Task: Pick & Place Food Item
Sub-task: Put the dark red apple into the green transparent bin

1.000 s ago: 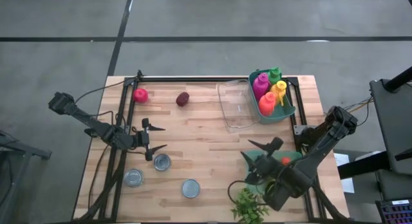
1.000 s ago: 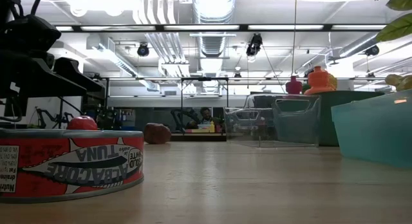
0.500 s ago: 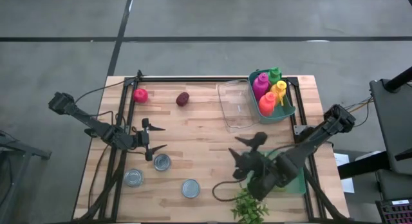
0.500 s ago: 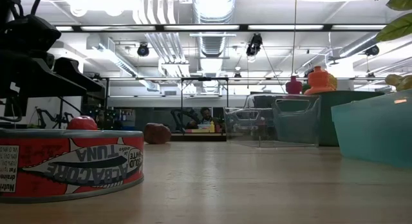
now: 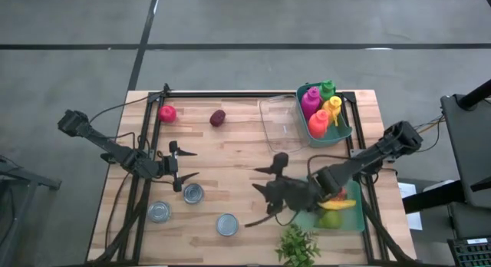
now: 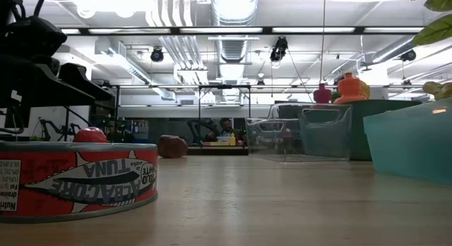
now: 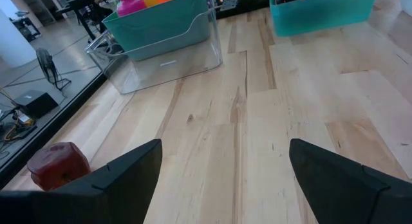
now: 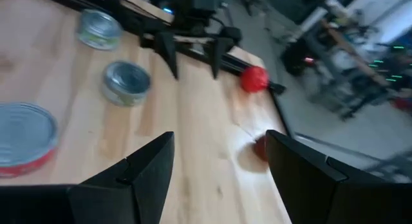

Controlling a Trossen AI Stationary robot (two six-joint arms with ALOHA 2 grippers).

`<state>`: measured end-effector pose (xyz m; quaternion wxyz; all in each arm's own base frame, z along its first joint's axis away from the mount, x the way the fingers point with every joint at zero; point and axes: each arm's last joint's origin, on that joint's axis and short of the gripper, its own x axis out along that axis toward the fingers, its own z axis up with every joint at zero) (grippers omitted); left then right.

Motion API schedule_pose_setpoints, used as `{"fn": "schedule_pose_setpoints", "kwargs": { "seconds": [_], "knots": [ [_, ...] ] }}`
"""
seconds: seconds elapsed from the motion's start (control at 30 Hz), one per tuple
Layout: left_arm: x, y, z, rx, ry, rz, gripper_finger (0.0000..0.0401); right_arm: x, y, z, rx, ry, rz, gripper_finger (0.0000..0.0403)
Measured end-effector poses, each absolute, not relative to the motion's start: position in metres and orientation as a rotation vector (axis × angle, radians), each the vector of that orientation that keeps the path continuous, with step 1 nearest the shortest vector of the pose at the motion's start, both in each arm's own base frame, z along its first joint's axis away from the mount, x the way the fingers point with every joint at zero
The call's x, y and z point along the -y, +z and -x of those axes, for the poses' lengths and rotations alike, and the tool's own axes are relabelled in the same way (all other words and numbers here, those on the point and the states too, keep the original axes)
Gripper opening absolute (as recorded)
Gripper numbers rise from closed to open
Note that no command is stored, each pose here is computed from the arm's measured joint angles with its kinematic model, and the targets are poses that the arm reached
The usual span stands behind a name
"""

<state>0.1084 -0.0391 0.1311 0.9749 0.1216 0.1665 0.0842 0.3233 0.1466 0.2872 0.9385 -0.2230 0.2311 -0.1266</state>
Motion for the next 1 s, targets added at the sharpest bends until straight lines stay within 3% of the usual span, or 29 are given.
{"fn": "schedule_pose_setpoints", "kwargs": {
  "seconds": [0.3, 0.5, 0.73, 1.0],
  "knots": [
    [0.039, 0.131, -0.108, -0.336, 0.17, -0.245, 0.0343, -0.109, 0.289, -0.331, -0.489, -0.063, 0.377, 0.0239],
    [0.039, 0.131, -0.108, -0.336, 0.17, -0.245, 0.0343, -0.08, 0.294, -0.331, -0.325, -0.01, 0.279, 0.0239],
    [0.039, 0.131, -0.108, -0.336, 0.17, -0.246, 0.0343, -0.041, 0.298, -0.286, -0.174, -0.066, 0.19, 0.0239],
    [0.039, 0.131, -0.108, -0.336, 0.17, -0.245, 0.0343, -0.031, 0.299, -0.234, -0.037, -0.108, 0.197, 0.0239]
  ]
}}
